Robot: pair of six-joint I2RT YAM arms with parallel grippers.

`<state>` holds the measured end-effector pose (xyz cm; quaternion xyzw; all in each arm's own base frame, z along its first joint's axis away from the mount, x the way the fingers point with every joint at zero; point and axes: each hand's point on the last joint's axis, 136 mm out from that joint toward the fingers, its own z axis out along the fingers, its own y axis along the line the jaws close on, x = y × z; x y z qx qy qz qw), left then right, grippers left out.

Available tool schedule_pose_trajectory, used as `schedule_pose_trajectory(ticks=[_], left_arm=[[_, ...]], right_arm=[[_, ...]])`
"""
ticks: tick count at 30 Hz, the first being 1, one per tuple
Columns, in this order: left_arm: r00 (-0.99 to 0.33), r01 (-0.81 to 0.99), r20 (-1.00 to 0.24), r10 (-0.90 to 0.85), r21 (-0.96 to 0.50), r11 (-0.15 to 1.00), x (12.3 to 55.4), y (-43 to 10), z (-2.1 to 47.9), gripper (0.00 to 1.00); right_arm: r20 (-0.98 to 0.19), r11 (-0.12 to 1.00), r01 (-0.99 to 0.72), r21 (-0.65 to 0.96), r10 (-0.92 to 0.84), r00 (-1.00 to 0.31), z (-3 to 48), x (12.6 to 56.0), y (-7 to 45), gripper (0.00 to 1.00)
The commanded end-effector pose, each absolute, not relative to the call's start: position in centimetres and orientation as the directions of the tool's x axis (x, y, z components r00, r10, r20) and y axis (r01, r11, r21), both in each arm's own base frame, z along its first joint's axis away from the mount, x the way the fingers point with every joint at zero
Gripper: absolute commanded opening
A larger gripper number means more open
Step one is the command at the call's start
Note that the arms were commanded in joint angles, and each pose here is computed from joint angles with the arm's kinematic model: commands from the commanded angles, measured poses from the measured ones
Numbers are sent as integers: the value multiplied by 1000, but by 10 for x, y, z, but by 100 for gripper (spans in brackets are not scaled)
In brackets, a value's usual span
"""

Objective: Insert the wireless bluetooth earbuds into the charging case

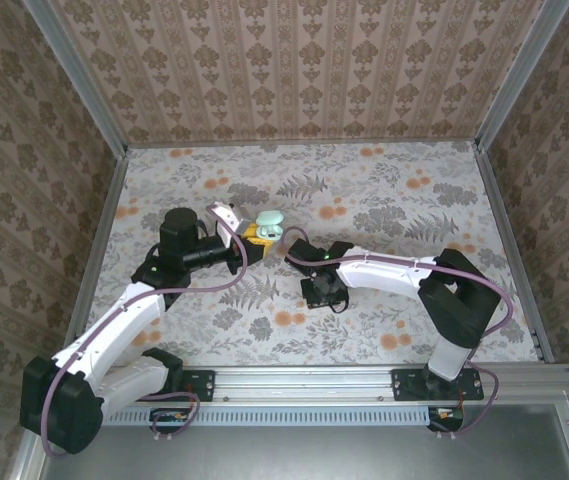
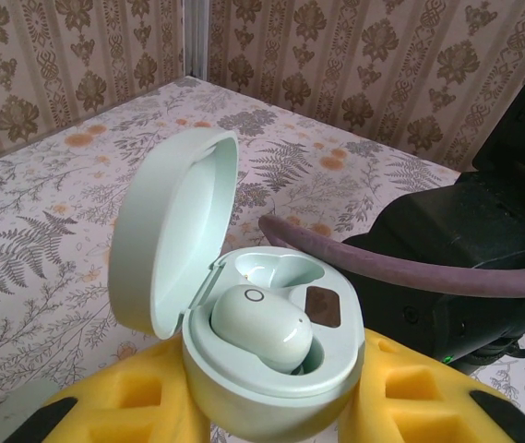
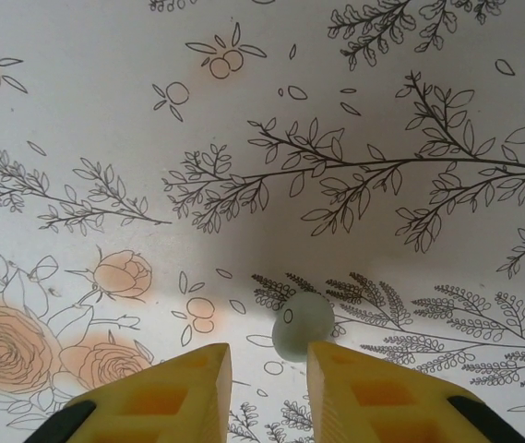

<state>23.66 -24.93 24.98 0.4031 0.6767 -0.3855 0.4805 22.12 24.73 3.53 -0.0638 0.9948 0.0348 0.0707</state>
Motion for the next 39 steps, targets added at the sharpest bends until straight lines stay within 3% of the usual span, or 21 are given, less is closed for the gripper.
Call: schedule_pose_trajectory(ticks=[1, 26, 39], left_arm=[[-167, 926, -971, 173, -95, 365, 233, -248, 257, 23], [-174, 926, -969, 174, -100, 365, 232, -247, 257, 23], [-170, 926, -970, 171, -99, 363, 232, -247, 260, 23]], right_arm=[[-145, 990, -138, 11, -135, -980, 34, 224, 242, 30], [-116, 989, -144, -35, -147, -982, 19, 224, 239, 31], [-98, 988, -148, -48, -152, -983, 15, 220, 235, 26]])
